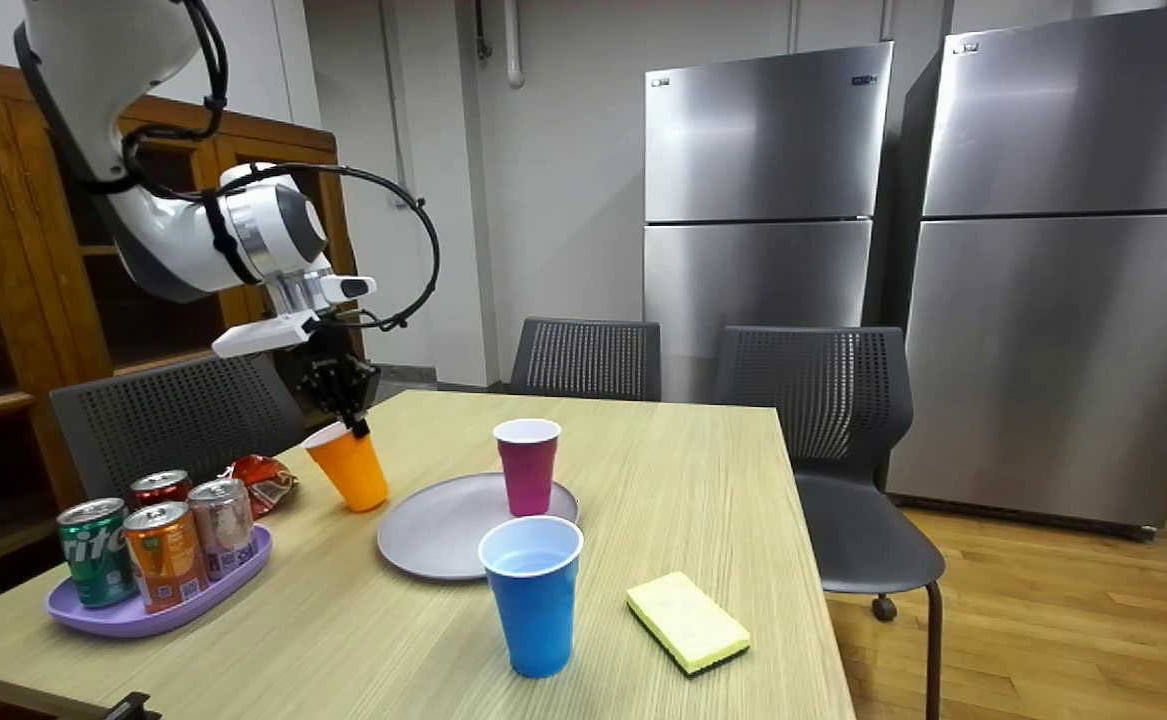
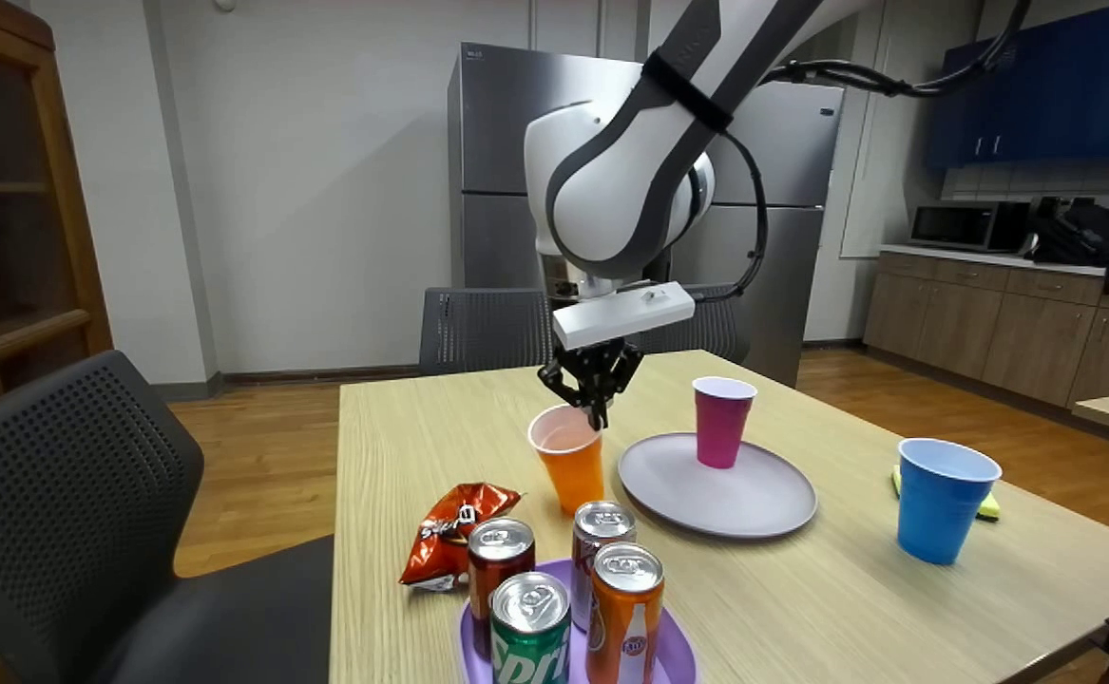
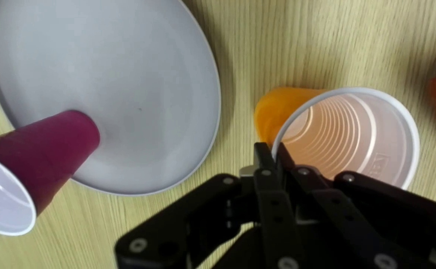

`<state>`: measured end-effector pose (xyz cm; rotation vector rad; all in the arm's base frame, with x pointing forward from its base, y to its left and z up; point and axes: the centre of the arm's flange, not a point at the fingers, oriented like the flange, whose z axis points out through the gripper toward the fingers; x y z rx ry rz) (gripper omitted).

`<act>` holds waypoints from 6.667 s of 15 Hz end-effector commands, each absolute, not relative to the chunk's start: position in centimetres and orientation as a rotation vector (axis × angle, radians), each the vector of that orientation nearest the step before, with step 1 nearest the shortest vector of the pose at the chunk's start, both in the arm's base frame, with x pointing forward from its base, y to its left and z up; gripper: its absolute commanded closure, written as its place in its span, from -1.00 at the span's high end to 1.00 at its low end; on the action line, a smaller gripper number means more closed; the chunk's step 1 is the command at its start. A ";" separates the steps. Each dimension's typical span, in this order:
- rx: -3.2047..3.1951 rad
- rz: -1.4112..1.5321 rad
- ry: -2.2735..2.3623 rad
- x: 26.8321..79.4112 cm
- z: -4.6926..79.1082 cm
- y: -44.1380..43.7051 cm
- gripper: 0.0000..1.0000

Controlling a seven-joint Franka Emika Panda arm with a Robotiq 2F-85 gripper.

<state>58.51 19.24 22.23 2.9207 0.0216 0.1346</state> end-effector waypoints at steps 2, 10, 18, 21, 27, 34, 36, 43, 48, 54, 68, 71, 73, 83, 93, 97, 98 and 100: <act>2.934 0.161 -0.018 56.3 24.8 17.5 -0.98; 2.977 0.209 -0.139 54.6 28.2 12.5 -0.98; 3.041 0.150 -0.258 53.1 27.1 7.6 -0.98; 3.080 0.122 -0.278 52.7 26.0 6.8 -0.98; 3.152 0.094 -0.324 53.0 25.1 4.9 -0.98; 3.199 0.085 -0.367 54.1 24.6 2.9 -0.98; 3.207 0.083 -0.378 54.5 24.5 2.4 -0.98; 3.213 0.091 -0.400 56.0 24.1 1.3 -0.98; 3.215 0.086 -0.410 56.9 23.4 0.7 -0.98; 3.216 0.084 -0.413 57.5 23.1 0.2 -0.39; 3.242 0.212 -0.327 55.3 28.5 -2.0 1.00; 3.232 0.241 -0.304 54.0 30.0 -3.2 1.00; 3.222 0.240 -0.290 52.7 30.7 -4.0 1.00; 3.141 0.190 -0.313 44.6 31.2 -6.6 1.00; 3.035 0.058 -0.442 39.4 28.4 -9.2 1.00; 3.020 0.026 -0.503 39.3 27.3 -10.0 1.00; 3.016 0.020 -0.517 39.5 27.1 -10.1 1.00; 3.003 0.012 -0.537 39.8 26.6 -10.3 1.00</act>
